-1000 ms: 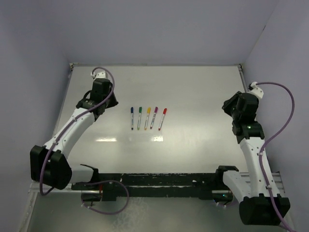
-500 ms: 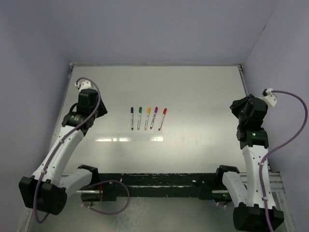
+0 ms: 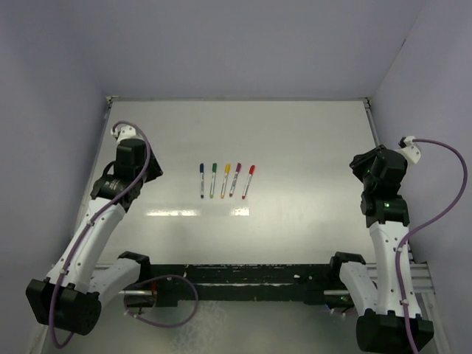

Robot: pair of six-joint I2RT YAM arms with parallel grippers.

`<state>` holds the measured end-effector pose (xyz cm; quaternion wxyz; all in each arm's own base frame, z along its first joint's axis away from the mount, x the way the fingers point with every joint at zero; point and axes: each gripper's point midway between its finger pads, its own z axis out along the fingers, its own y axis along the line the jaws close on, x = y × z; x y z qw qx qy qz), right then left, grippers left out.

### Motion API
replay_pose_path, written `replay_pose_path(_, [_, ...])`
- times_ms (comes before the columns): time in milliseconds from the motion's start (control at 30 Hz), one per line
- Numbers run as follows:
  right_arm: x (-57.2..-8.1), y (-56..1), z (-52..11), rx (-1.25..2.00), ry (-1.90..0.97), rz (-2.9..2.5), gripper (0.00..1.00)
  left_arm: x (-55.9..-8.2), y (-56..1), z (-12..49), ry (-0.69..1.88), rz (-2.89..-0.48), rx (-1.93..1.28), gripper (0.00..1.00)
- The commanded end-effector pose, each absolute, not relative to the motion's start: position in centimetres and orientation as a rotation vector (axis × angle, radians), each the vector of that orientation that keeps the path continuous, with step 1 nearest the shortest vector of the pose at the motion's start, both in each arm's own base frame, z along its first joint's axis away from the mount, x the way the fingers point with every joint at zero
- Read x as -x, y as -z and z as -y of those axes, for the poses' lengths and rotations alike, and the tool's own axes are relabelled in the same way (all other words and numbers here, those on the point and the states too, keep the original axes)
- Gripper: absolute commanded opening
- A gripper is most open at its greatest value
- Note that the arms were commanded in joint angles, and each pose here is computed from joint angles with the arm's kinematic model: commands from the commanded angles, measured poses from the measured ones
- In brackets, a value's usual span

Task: Insert the pens into the pen caps

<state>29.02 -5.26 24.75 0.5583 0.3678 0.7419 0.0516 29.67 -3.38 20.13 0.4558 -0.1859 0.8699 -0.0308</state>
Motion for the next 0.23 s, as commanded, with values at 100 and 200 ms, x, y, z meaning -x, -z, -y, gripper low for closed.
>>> replay_pose_path(100, [-29.05,-25.05,5.12,-0.872,-0.143,-1.731,0.33,-29.69,-21.54,2.74,0.076,-2.065,0.491,0.44])
replay_pose_path(200, [-29.08,-24.98,5.11,-0.872,-0.144,-1.732,0.34,-29.65,-21.28,2.79,0.07,-2.087,0.497,0.46])
